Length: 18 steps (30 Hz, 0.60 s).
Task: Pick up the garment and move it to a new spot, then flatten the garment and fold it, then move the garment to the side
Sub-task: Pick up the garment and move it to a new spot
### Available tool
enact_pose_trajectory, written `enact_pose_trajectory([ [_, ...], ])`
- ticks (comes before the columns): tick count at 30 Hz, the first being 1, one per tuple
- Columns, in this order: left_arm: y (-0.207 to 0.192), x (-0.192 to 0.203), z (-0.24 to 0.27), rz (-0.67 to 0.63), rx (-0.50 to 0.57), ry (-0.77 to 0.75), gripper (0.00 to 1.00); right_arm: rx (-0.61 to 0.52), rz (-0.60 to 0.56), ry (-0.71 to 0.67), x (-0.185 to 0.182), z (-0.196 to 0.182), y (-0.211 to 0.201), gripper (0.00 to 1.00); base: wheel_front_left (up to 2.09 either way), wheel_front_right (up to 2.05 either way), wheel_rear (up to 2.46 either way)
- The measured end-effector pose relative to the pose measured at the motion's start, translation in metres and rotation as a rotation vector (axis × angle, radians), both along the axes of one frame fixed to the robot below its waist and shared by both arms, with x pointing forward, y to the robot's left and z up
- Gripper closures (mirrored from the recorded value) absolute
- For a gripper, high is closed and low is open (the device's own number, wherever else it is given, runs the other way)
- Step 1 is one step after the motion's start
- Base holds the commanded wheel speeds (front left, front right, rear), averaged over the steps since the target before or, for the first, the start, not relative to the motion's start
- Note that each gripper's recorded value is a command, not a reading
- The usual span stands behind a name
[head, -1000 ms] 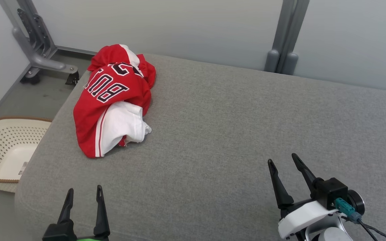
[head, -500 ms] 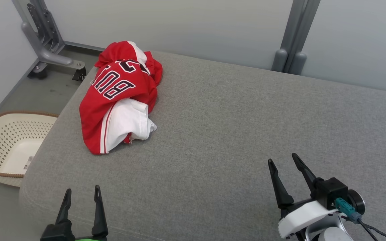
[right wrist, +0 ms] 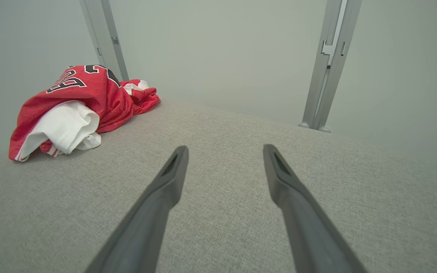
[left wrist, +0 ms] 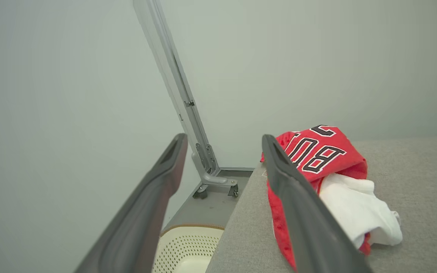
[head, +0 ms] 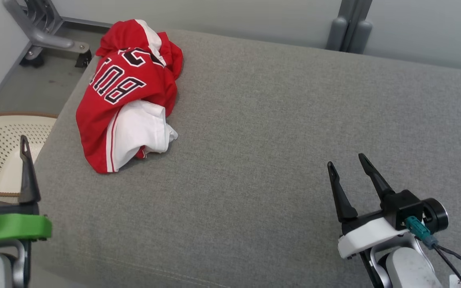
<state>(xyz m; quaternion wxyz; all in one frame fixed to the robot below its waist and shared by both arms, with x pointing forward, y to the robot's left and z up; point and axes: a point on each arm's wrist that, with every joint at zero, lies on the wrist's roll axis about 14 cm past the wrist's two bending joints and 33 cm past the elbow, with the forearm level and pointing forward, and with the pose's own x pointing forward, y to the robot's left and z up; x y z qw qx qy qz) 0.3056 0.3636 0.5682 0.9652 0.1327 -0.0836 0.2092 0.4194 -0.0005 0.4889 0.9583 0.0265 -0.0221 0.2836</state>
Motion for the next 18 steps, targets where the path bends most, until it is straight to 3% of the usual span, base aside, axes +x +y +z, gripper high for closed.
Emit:
enact_pose_trajectory([
  [6, 0.026, 0.046, -0.020, -0.068, 0.061, 0.222, 0.00, -0.029, -0.015, -0.021, 0.021, -0.007, -0.003, 0.00, 0.00, 0.00, 0.00],
  [13, 0.012, 0.092, -0.102, -0.146, -0.087, 0.506, 0.00, -0.078, -0.047, 0.016, 0.039, -0.038, -0.015, 0.00, 0.00, 0.00, 0.00],
  [18, 0.006, 0.104, -0.141, -0.163, -0.173, 0.598, 0.00, -0.094, -0.063, 0.048, 0.045, -0.056, -0.022, 0.00, 0.00, 0.00, 0.00],
])
